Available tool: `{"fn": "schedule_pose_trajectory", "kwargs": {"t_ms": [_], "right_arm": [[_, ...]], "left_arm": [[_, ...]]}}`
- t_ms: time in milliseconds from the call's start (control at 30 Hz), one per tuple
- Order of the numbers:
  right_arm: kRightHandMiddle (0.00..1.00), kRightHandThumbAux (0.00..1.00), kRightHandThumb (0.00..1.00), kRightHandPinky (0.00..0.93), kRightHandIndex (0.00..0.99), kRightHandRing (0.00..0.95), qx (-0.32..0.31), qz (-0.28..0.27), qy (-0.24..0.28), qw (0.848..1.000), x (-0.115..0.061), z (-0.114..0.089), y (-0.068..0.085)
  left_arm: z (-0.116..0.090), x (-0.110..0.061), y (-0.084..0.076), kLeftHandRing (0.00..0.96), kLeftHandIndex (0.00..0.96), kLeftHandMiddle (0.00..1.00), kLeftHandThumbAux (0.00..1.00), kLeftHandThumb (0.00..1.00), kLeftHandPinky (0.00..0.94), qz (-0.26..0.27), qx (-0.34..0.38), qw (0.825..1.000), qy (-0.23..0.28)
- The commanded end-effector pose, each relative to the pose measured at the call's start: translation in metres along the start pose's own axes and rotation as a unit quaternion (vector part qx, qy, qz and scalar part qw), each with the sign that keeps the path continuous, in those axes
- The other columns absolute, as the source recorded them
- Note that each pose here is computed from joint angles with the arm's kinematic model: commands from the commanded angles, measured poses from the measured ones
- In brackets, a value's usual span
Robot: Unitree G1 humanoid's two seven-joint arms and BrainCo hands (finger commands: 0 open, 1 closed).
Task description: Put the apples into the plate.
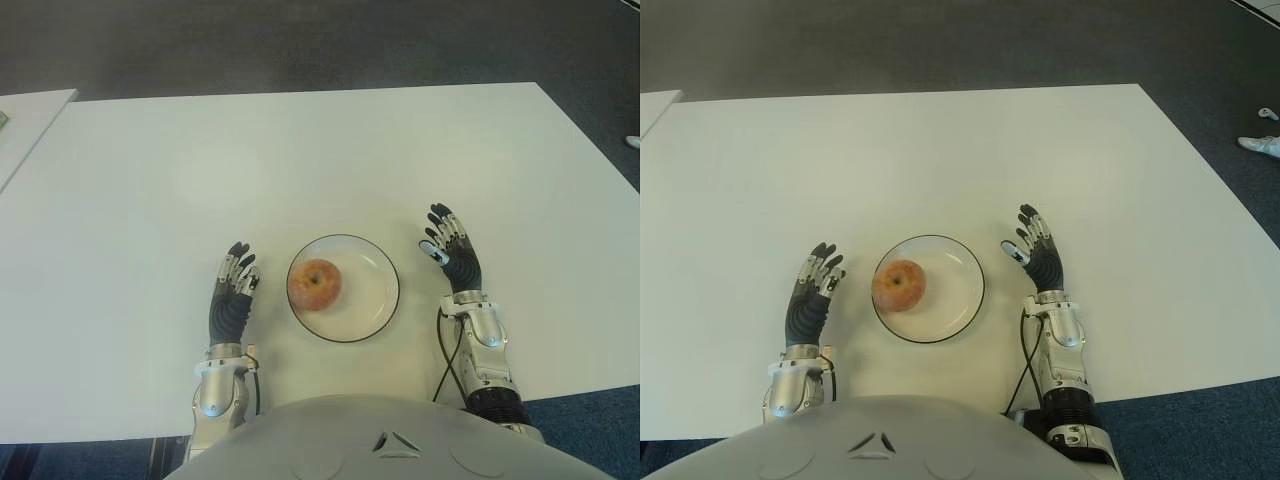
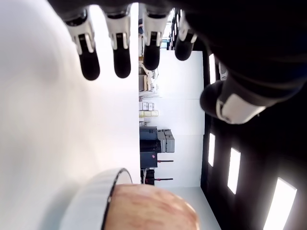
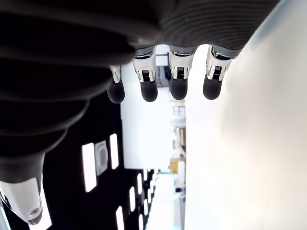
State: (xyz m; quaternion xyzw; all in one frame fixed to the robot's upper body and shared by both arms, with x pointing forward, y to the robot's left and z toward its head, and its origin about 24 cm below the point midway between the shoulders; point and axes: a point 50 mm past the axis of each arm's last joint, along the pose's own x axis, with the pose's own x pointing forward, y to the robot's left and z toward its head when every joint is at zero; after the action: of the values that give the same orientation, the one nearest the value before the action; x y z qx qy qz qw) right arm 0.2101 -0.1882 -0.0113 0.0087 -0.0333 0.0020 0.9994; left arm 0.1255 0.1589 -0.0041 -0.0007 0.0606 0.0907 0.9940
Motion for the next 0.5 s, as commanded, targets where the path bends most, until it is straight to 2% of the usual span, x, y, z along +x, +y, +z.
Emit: {"fn": "schedule_pose_trajectory", "kwargs": {"t_ms": [33, 500], "right_arm": [[0.038, 0.652, 0.096, 0.035, 0.062, 0.006, 0.020, -0.018, 0.038, 0.999, -0.014, -0.015, 0.009], [0.044, 0.668, 0.126, 0.015, 0.060, 0.001, 0.031, -0.023, 0.039, 0.998, -0.019, -0.014, 0.021]], "left_arm": [[-0.002, 0.000, 0.002, 0.150, 0.102, 0.114, 0.511, 0.132, 0.206, -0.002, -0.002, 1.000, 0.004], [-0.003, 0.001, 0.004, 0.151, 0.105, 0.114, 0.517, 0.133, 0.213, -0.003, -0.003, 1.000, 0.003]]}}
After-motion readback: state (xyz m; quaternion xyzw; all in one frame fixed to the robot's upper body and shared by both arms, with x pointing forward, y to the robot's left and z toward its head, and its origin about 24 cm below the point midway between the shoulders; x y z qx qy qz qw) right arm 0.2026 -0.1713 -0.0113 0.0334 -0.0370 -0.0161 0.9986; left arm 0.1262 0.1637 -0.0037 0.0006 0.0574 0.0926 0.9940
